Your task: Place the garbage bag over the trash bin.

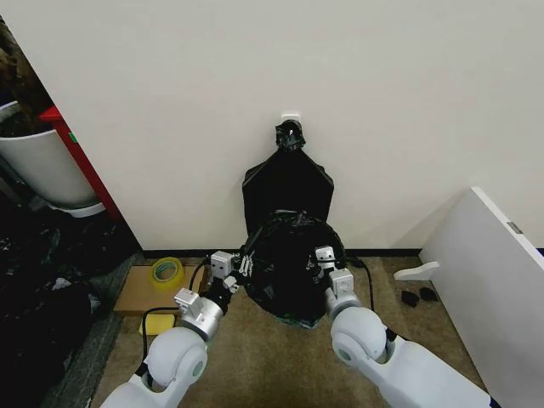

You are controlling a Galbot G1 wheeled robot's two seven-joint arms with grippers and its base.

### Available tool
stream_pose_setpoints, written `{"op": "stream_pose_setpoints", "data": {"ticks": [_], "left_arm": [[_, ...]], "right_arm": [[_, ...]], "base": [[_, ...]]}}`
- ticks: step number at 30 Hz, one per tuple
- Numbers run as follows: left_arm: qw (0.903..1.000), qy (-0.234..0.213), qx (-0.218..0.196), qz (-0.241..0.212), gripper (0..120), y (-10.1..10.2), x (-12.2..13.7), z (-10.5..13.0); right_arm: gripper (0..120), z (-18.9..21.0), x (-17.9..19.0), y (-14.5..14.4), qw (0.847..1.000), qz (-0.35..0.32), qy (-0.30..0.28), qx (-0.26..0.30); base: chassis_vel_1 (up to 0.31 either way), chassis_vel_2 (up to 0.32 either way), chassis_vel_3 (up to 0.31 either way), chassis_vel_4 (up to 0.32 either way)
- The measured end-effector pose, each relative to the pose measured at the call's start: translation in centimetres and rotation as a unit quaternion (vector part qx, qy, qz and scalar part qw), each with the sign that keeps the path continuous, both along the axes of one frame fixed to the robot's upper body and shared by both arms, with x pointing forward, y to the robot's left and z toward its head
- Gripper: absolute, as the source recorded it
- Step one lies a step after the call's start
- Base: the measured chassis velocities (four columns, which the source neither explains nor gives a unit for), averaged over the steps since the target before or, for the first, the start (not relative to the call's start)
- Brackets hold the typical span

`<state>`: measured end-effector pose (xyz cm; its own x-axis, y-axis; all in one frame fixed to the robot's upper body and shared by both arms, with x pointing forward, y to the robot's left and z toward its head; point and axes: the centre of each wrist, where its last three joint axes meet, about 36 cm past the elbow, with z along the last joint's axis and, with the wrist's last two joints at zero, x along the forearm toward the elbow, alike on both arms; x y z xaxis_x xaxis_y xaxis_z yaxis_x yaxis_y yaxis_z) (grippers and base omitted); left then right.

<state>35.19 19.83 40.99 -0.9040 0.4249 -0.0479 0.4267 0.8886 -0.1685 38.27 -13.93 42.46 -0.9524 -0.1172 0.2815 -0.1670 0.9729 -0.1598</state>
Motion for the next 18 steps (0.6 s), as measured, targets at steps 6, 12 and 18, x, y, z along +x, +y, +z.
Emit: {"op": "stream_pose_setpoints", "data": {"ticks": [6, 12, 18], "left_arm": [[1.0000, -0.001, 0.004, 0.001, 5, 0.1, 0.0, 0.0], [0.9999, 0.002, 0.012, 0.006, 5, 0.2, 0.1, -0.6], [0.9999, -0.004, 0.011, 0.005, 5, 0.0, 0.2, -1.0]], "right_arm": [[0, 1.0, -0.6, -0.7, 1.000, 0.009, -0.026, 0.000], [0, 2.9, -2.8, -0.7, 0.994, 0.068, -0.037, 0.079], [0, 4.2, -3.2, 0.3, 0.990, 0.069, 0.030, 0.116]], "base": [[0.000, 0.000, 0.000, 0.000], [0.000, 0.000, 0.000, 0.000], [0.000, 0.000, 0.000, 0.000]]}}
